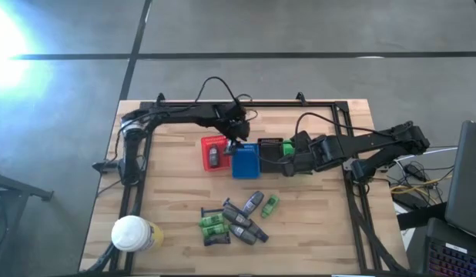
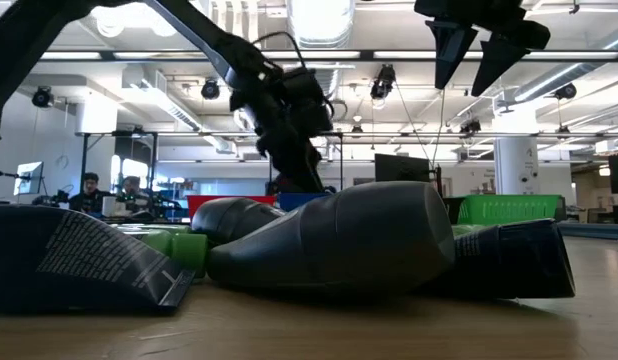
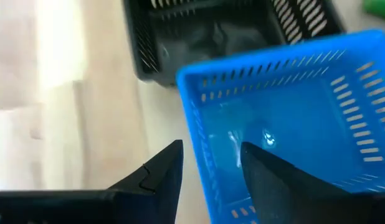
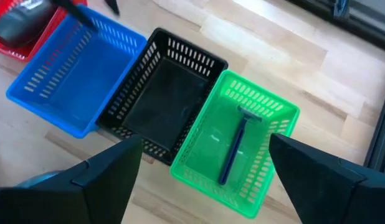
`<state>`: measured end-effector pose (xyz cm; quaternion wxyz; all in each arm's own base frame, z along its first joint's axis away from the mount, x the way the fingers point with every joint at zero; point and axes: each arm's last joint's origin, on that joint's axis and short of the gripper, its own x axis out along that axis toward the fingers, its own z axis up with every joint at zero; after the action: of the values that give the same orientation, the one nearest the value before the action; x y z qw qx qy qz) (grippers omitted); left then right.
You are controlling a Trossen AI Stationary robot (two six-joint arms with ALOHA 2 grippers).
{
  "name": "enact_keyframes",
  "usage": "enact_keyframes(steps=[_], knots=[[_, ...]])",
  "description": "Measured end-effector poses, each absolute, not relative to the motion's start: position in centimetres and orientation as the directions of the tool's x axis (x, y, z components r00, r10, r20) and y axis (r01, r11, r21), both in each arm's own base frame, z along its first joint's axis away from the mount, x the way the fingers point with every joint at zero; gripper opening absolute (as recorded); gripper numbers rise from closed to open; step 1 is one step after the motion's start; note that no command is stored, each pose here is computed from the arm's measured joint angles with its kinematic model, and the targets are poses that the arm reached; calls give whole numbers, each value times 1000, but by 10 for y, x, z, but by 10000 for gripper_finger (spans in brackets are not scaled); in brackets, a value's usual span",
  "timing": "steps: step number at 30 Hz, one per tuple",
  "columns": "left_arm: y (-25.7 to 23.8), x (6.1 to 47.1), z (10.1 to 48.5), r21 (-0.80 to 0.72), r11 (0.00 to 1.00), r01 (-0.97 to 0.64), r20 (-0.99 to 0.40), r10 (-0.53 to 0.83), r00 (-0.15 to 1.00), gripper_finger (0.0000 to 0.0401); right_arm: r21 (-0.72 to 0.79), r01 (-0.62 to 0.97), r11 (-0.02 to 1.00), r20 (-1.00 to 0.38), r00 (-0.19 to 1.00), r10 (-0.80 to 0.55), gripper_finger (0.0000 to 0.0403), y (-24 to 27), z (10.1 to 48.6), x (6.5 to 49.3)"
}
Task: Pick & Place Travel size toiletries
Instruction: Put the gray deodorant into the red bin
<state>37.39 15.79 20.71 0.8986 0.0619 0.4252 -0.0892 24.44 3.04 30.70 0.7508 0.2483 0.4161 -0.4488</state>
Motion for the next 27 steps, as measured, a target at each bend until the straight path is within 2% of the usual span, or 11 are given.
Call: enact_keyframes(steps=[8, 11, 15, 20, 27], knots=[[152, 352, 244, 43, 979, 198, -776, -92, 624, 165, 3, 874, 486, -855, 254, -452, 368, 31, 307, 245], [144, 339, 265, -5, 987, 163, -759, -110, 642, 165, 27, 850, 526, -872, 278, -404, 368, 33, 307, 247], [127, 317, 299, -120, 972, 200, -670, -229, 706, 165, 103, 814, 572, -883, 340, -325, 368, 37, 307, 254], [105, 280, 331, -149, 968, 202, -591, -252, 767, 165, 242, 744, 623, -880, 439, -183, 368, 42, 308, 266], [79, 238, 339, -207, 954, 219, -516, -296, 803, 165, 451, 657, 604, -815, 579, -22, 368, 53, 301, 281]])
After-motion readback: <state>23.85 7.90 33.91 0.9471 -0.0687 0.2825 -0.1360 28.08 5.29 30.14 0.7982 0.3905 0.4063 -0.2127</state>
